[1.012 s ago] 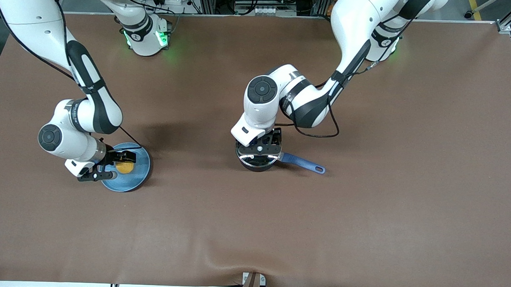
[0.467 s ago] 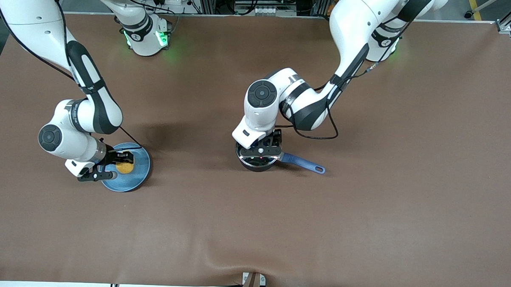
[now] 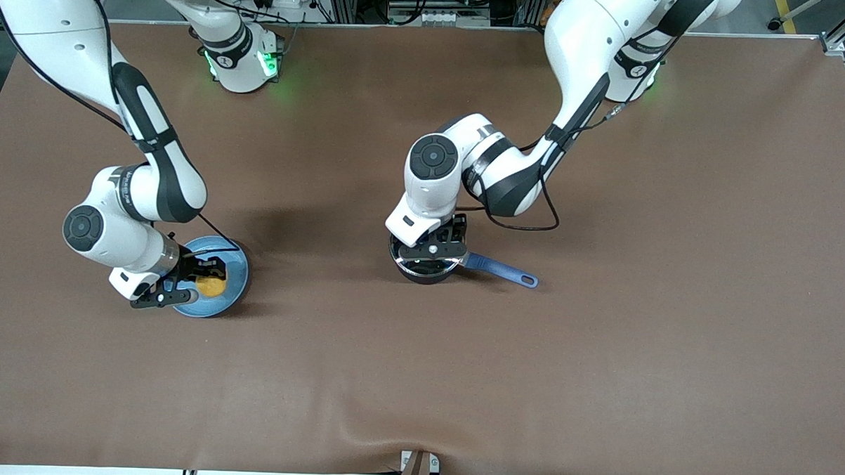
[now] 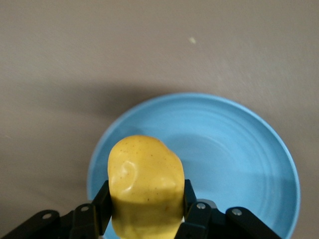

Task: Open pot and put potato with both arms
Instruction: 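Grasp the lid knob with the left gripper while the right gripper grasps the potato, then lift the lid aside with the left gripper while the right gripper carries the potato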

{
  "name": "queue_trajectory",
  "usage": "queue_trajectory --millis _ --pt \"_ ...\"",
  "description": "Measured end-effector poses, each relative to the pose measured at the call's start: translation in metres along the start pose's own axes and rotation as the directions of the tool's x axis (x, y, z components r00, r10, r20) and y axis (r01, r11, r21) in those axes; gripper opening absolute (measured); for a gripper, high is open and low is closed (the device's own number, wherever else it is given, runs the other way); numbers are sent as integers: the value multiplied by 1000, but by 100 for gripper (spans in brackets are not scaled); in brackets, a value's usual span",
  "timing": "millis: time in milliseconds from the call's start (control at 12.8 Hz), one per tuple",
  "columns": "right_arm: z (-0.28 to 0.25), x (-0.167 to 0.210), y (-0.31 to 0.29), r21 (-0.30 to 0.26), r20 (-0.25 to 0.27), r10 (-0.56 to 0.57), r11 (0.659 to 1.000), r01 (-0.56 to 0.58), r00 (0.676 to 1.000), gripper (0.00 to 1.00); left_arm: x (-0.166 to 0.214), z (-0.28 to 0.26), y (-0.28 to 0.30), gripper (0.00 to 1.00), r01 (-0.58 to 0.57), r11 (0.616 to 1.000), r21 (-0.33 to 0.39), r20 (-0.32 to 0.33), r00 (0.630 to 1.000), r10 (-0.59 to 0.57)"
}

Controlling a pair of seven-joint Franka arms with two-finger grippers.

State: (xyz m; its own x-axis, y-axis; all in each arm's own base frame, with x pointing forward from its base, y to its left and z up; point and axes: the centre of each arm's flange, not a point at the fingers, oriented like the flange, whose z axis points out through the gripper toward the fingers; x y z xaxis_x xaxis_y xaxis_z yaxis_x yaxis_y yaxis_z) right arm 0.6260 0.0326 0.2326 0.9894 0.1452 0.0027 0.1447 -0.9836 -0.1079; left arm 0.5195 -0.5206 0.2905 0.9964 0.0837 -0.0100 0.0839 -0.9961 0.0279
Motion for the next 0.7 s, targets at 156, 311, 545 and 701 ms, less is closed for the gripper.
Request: queue_trajectory --millis 156,311,545,701 --pt "-12 11 -26 19 -29 18 1000 -17 999 59 0 -2 2 68 6 1000 -10 -6 1000 -6" --pt "-19 17 -66 47 -42 63 997 -61 997 59 -1 -2 3 60 5 1000 -11 -6 1000 -5" --pt "-23 13 -122 75 -14 126 989 -125 992 59 5 -10 2 60 12 1000 -22 -17 1000 -13" --pt "-26 10 -153 95 -3 171 981 -170 985 59 23 -39 -10 60 40 998 -47 -47 998 -42"
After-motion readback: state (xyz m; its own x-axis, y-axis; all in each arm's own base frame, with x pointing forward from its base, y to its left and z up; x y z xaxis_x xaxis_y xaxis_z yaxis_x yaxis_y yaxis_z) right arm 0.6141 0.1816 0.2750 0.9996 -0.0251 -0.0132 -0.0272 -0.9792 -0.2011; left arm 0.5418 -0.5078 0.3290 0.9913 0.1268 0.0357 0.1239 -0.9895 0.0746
